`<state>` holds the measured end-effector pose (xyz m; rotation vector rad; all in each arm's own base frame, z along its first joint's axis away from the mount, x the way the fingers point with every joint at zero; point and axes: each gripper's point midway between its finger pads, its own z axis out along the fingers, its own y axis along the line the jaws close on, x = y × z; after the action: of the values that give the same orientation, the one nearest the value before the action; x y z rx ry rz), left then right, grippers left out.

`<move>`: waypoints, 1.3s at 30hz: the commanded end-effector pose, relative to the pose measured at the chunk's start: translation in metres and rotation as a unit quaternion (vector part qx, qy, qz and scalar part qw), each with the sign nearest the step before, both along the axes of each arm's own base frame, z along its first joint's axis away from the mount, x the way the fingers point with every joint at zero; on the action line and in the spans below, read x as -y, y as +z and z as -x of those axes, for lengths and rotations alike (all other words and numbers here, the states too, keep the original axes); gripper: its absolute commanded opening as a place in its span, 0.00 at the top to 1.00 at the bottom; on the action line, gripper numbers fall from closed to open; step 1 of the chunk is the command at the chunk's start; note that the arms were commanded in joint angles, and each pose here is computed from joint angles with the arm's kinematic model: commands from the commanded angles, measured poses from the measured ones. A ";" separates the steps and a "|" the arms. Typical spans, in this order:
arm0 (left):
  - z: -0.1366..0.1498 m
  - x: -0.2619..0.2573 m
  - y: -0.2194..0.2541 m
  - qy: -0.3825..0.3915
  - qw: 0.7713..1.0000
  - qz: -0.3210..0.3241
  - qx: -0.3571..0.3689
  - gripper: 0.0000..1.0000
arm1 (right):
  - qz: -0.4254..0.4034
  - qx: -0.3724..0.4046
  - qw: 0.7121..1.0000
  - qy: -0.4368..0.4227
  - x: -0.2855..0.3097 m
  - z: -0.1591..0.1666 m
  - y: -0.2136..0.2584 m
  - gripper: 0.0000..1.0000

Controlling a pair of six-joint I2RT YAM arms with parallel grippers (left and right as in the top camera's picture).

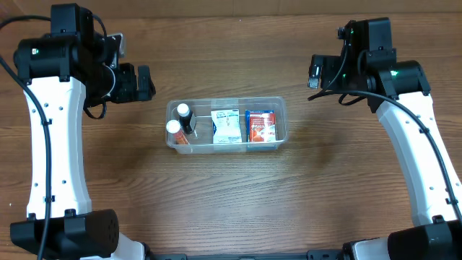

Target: Pack container

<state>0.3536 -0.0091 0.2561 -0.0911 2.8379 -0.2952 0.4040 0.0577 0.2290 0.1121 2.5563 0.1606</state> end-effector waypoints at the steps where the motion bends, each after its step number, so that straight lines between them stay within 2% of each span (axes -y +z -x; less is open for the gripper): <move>1: 0.006 0.000 0.000 -0.022 1.000 -0.005 -0.003 0.00 | -0.017 0.001 1.000 -0.009 -0.001 0.013 0.012 0.00; 8: 0.023 0.005 0.014 -0.048 0.999 -0.006 0.007 0.00 | -0.021 0.032 0.999 -0.008 0.003 0.046 0.048 0.00; 14: 0.047 0.012 0.038 -0.063 0.996 -0.003 0.070 0.00 | -0.032 0.099 0.995 -0.012 0.009 0.082 0.065 0.00; 21: 0.092 0.016 0.042 -0.082 0.979 -0.025 0.184 0.00 | -0.034 0.137 0.990 -0.024 0.020 0.136 0.019 0.00; 27: 0.133 0.020 0.014 -0.083 0.957 -0.040 0.275 0.00 | -0.055 0.142 0.987 -0.052 0.027 0.173 -0.029 0.00; 31: 0.145 0.021 -0.006 -0.083 0.950 -0.043 0.298 0.00 | -0.053 0.115 0.990 -0.057 0.028 0.184 -0.054 0.00; 39: 0.150 0.022 -0.034 -0.086 0.962 -0.034 0.259 0.00 | -0.055 0.095 0.993 -0.053 0.025 0.183 -0.063 0.00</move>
<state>0.2037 -0.0281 0.2287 0.1874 2.3180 -0.1987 0.2205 0.0324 0.1670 0.2519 2.3456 0.2565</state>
